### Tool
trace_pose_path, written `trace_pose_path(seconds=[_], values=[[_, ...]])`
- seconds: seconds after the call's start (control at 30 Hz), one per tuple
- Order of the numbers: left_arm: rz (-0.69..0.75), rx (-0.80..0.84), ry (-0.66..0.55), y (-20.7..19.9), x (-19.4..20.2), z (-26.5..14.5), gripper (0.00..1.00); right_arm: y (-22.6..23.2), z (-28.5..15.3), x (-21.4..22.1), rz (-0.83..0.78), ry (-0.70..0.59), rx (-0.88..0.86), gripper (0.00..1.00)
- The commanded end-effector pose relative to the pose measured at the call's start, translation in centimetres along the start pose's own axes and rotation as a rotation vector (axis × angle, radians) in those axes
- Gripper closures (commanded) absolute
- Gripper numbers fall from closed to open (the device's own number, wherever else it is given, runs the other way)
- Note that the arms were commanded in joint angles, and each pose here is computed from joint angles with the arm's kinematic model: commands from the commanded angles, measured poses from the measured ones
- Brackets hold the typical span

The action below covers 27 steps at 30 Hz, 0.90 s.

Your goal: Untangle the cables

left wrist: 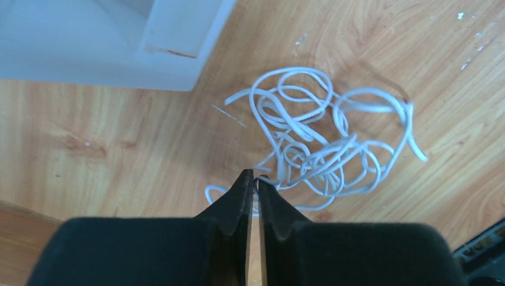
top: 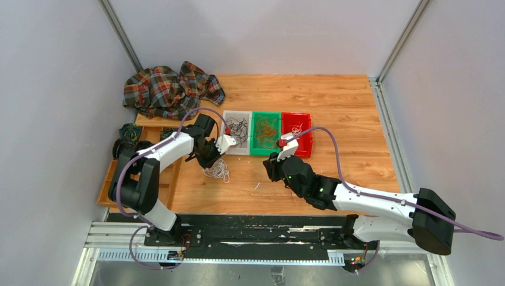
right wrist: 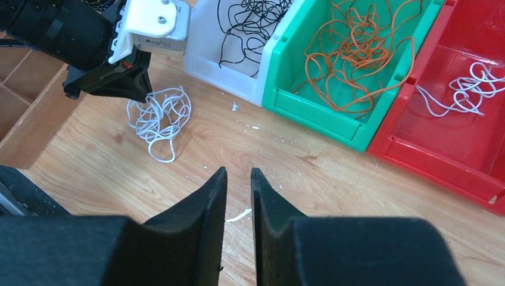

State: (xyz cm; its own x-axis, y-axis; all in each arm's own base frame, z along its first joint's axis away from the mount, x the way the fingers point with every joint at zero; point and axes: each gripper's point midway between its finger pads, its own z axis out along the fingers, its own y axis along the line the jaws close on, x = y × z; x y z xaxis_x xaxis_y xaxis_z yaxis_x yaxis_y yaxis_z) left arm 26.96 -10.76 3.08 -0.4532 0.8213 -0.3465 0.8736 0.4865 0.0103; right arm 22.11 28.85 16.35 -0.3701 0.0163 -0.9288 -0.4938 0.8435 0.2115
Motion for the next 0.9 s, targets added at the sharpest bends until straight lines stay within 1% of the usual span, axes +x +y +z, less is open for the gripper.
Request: trace_pose_path(seconds=[0.0, 0.03, 0.13, 0.17, 0.23, 0.3, 0.37, 0.47, 0.6, 0.7, 0.87], values=[[0.0, -0.092, -0.065, 1.6, -1.5, -1.7, 0.95, 0.4, -0.5, -1.1, 0.027, -0.033, -0.002, 0.81], [-0.001, -0.1, -0.089, 1.6, -2.0, -2.4, 0.97, 0.5, -0.4, -1.2, 0.027, -0.034, -0.003, 0.82], [-0.033, -0.084, -0.148, 0.7, -3.1, -4.2, 0.99, 0.8, -0.3, -1.6, 0.037, -0.045, -0.012, 0.82], [-0.054, -0.059, -0.17, 0.0, -3.6, -4.9, 0.99, 1.0, -0.3, -1.7, 0.037, -0.048, -0.02, 0.78], [-0.092, -0.019, -0.2, -1.1, -4.3, -6.4, 0.99, 1.8, -0.1, -2.3, 0.037, -0.058, -0.05, 0.65], [-0.129, 0.021, -0.23, -2.4, -4.9, -8.1, 0.99, 3.2, -0.1, -2.9, 0.035, -0.06, -0.111, 0.56], [-0.158, 0.044, -0.27, -3.4, -5.6, -9.9, 0.99, 4.5, 0.1, -3.8, 0.031, -0.072, -0.162, 0.5], [-0.19, 0.075, -0.327, -4.8, -6.7, -12.8, 0.99, 6.5, 0.6, -4.9, 0.027, -0.087, -0.228, 0.44], [-0.2, 0.115, -0.401, -6.3, -8.3, -16.6, 0.99, 9.1, 1.1, -6.7, 0.038, -0.119, -0.303, 0.41], [-0.206, 0.14, -0.446, -7.1, -9.2, -18.6, 0.99, 10.8, 1.2, -8.0, 0.05, -0.149, -0.36, 0.41], [-0.205, 0.153, -0.464, -7.6, -9.4, -19.6, 0.99, 12.8, 1.4, -9.1, 0.052, -0.175, -0.414, 0.41]])
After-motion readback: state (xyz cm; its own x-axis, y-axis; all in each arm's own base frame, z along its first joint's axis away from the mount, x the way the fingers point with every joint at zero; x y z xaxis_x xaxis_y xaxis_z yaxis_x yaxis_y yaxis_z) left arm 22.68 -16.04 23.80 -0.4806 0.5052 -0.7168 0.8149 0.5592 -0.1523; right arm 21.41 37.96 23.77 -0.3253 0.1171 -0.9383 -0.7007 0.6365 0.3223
